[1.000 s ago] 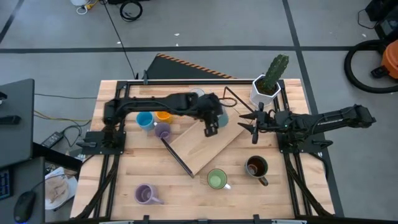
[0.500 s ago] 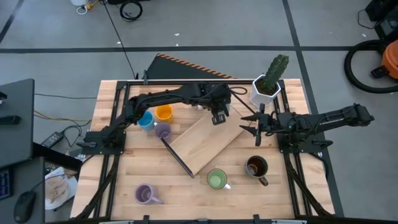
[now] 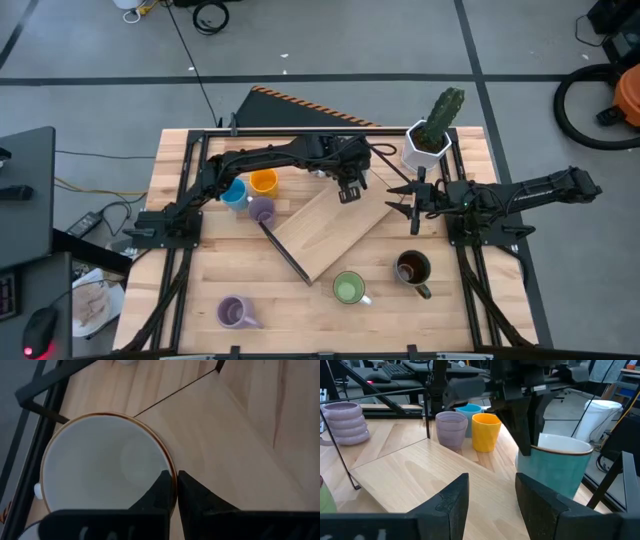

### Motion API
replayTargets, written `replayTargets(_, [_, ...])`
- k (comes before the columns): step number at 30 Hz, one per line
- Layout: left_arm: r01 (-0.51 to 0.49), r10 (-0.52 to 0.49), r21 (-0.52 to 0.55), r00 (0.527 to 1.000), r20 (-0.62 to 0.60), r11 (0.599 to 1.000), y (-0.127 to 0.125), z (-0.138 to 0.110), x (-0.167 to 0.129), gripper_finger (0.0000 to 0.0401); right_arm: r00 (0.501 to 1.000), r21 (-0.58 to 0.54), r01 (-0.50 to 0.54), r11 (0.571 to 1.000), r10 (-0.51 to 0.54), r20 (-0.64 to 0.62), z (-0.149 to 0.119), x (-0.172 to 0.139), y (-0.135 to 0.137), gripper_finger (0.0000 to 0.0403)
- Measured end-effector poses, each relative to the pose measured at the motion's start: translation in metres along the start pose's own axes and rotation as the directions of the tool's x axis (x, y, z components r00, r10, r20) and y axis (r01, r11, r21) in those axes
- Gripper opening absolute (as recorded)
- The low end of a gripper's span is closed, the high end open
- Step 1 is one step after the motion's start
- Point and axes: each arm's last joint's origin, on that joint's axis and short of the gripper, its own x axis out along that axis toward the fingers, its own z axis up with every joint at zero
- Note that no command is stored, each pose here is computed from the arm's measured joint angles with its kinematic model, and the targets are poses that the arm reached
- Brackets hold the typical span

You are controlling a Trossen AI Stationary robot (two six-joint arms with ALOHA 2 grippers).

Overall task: Place coffee mugs
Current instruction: Put the blue mug on the shelf

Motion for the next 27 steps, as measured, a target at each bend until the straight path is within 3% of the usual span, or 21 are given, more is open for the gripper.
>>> replayTargets(27, [0.002, -0.002, 0.023, 1.000, 0.011, 1.000, -0.0027, 0.0010, 0.0051, 0.0027, 1.000, 0.004, -0.007, 1.000, 0.007, -0.001, -0.0001, 0.0000, 0.0002, 0.0167])
